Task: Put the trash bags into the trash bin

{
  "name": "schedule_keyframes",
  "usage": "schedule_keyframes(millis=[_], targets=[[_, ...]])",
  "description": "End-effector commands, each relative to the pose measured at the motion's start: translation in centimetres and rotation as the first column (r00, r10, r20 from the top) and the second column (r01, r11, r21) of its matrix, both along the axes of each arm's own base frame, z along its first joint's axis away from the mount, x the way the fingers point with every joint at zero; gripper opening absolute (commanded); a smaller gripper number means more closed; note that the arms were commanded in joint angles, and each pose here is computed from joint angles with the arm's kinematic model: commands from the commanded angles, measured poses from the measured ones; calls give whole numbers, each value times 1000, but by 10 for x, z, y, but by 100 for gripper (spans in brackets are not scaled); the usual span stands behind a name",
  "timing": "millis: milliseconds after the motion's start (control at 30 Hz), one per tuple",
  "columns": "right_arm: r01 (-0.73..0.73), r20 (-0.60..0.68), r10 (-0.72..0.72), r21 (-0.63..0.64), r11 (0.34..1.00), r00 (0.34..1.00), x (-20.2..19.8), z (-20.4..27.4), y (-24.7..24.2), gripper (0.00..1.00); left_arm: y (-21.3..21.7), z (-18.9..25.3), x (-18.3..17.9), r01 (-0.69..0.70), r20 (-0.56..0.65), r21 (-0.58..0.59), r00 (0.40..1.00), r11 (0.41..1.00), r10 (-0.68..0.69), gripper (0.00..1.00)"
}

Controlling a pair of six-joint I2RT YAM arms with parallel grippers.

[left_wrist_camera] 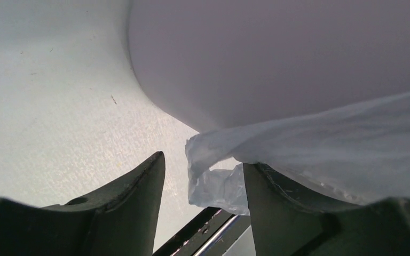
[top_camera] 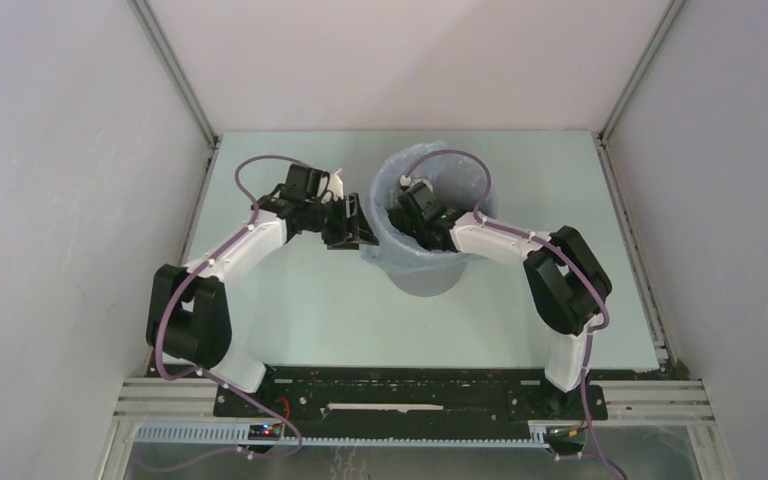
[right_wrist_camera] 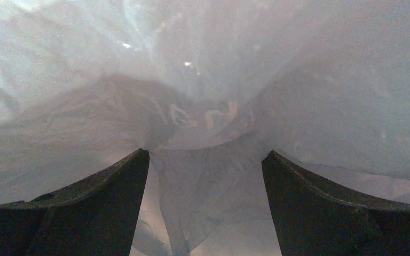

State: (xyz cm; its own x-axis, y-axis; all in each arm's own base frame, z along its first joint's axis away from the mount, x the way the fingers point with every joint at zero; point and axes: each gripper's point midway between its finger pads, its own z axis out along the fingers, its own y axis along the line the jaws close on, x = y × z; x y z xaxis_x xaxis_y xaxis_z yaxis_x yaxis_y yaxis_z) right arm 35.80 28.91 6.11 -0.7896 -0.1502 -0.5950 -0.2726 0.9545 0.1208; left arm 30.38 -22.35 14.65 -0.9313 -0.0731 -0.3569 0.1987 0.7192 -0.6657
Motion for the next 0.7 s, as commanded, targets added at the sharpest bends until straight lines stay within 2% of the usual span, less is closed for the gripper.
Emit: schedule_keyframes(millis=[0,100,567,667], targets=[[-19,75,14,72,997,997,15,-1,20,87,-2,3,-3,14,10,-17,1000,1000,-14,61],[-16,114,10,48,999,993,19,20,15,87,-1,9,-3,11,27,-15,1000,1000,-11,61],[-13,258,-16,109,994,966,10,175,-5,89,11,9,-10,-22,54,28,998,999,21,65],[-25,309,-11,111,993,951,7,210,-12,89,18,17,-10,-50,79,52,996,997,46,69]])
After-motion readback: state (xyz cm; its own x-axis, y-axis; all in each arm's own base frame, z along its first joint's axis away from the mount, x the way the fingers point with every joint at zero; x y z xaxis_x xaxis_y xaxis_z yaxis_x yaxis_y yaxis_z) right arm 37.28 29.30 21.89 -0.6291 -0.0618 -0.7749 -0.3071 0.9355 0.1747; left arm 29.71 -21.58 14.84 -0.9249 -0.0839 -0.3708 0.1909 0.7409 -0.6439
